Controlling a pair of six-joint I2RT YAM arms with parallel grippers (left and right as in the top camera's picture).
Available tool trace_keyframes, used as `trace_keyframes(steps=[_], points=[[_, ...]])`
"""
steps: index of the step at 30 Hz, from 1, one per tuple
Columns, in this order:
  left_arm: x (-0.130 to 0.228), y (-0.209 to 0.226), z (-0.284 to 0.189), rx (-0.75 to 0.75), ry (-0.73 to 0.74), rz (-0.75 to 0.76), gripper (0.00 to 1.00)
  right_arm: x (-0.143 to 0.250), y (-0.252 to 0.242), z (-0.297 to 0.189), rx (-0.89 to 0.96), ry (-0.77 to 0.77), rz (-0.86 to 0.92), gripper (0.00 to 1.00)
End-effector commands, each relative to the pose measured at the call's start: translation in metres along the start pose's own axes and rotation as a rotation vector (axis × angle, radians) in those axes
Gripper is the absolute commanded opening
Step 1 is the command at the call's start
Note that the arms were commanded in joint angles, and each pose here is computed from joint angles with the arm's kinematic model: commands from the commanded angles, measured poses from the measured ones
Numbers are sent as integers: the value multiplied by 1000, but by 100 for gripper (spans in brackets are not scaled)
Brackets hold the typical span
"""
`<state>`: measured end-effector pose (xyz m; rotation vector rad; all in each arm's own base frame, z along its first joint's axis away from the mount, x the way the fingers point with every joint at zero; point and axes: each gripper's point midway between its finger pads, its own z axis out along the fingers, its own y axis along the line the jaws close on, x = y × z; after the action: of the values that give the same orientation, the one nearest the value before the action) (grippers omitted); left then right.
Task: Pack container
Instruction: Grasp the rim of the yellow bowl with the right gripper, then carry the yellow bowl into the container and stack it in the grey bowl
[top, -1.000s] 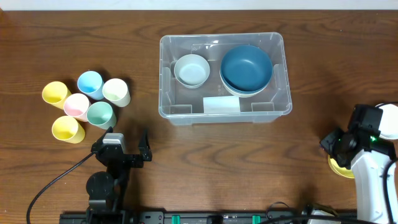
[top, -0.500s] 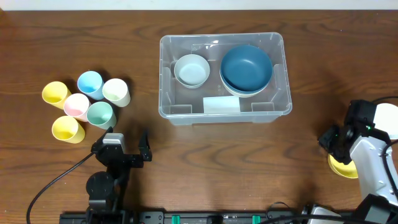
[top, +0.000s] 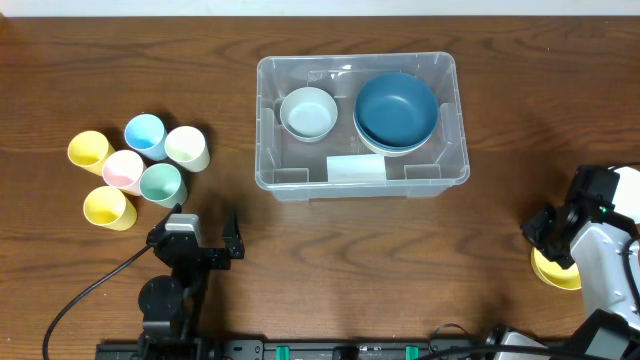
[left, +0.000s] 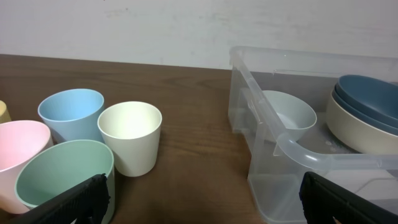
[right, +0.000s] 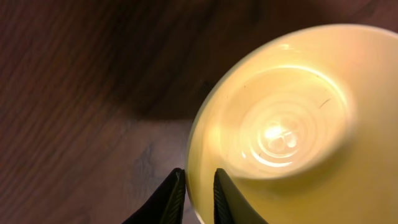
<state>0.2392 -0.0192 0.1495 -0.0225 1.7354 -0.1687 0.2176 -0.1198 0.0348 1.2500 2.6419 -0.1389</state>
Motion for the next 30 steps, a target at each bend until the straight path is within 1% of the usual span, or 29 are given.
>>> trace_keyframes(steps=[1,14,15,16,17,21,26,30], points=[[13,1,1,2,40,6,98,1,-5,3,17,2,-4,16],[13,1,1,3,40,6,98,11,-7,15,10,5,-3,15],[13,1,1,3,40,6,98,10,-6,15,9,2,-3,11],[13,1,1,2,40,6,98,10,-6,15,8,1,-3,4],[13,1,1,3,40,6,98,9,-6,15,7,-1,-3,1],[13,1,1,3,40,6,98,6,-3,15,-5,-11,-3,1],[13,1,1,3,40,6,98,-5,23,4,-134,-23,-46,1],[13,1,1,3,40,6,98,-28,55,-33,-288,-55,-78,1]])
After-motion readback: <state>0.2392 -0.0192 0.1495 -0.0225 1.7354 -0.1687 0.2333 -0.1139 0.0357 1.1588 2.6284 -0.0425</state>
